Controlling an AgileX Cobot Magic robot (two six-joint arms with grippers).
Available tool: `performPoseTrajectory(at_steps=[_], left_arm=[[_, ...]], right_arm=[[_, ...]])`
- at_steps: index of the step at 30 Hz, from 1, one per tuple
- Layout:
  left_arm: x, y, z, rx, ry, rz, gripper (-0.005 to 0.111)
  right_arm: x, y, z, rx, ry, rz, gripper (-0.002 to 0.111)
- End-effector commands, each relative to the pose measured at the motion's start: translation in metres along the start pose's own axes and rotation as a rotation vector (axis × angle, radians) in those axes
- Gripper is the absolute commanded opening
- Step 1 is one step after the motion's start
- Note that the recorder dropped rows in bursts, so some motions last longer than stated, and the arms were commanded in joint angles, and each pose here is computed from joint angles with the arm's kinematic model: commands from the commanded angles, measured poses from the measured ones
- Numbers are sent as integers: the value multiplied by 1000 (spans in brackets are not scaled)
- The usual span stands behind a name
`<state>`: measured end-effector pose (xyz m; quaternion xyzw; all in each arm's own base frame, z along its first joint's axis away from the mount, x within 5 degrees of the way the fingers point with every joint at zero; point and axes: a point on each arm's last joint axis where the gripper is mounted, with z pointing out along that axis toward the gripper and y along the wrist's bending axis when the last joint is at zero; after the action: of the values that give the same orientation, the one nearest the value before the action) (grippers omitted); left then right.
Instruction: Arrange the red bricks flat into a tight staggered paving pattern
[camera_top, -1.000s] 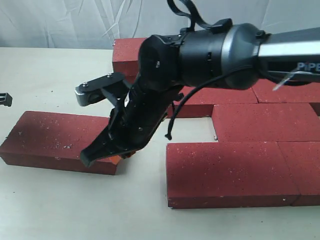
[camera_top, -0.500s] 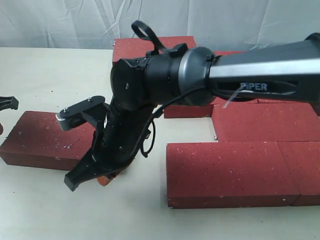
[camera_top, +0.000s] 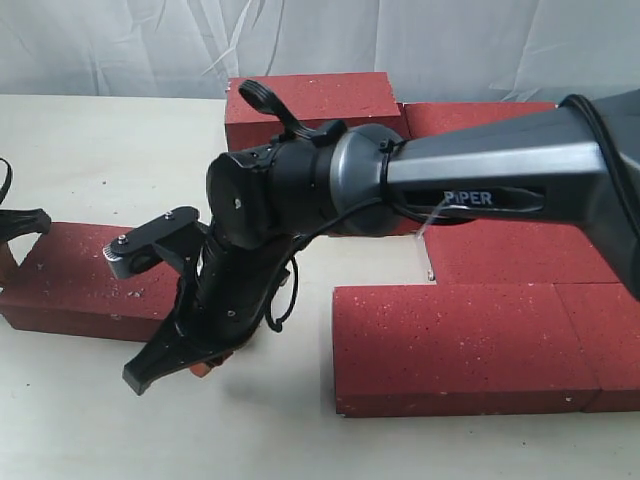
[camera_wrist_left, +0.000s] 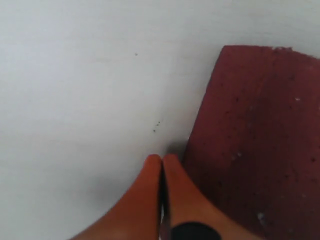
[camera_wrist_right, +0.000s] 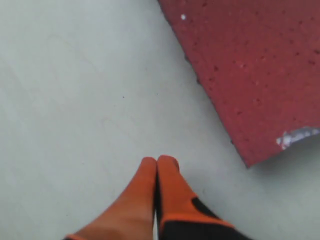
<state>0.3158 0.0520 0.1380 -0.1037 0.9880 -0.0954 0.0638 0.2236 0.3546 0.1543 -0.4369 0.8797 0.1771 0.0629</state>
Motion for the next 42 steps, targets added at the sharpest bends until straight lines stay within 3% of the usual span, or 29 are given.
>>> performPoseTrajectory(at_steps=[1,8,14,26,33,42], left_arm=[[-1,-2,-1,38,-16,9,0],[-3,-5,-1,80,-30,19,0],[-5,-10,-2,112,-53,25,0],[-1,-53,7,123,-47,170,0],[-1,-62,8,128,-69,193,0],[-5,-72,30,278,-78,198,0]], right_arm=[[-3,0,-2,16,-25,10,-1],[-3,-10,-2,123,-31,67,-1],[-3,-11,-2,130,-28,115,-1],[-1,-19,-4,226,-21,175,-1],[1,-24,-5,283,-10,185,-1],[3,-27,-6,321,9,185,-1]])
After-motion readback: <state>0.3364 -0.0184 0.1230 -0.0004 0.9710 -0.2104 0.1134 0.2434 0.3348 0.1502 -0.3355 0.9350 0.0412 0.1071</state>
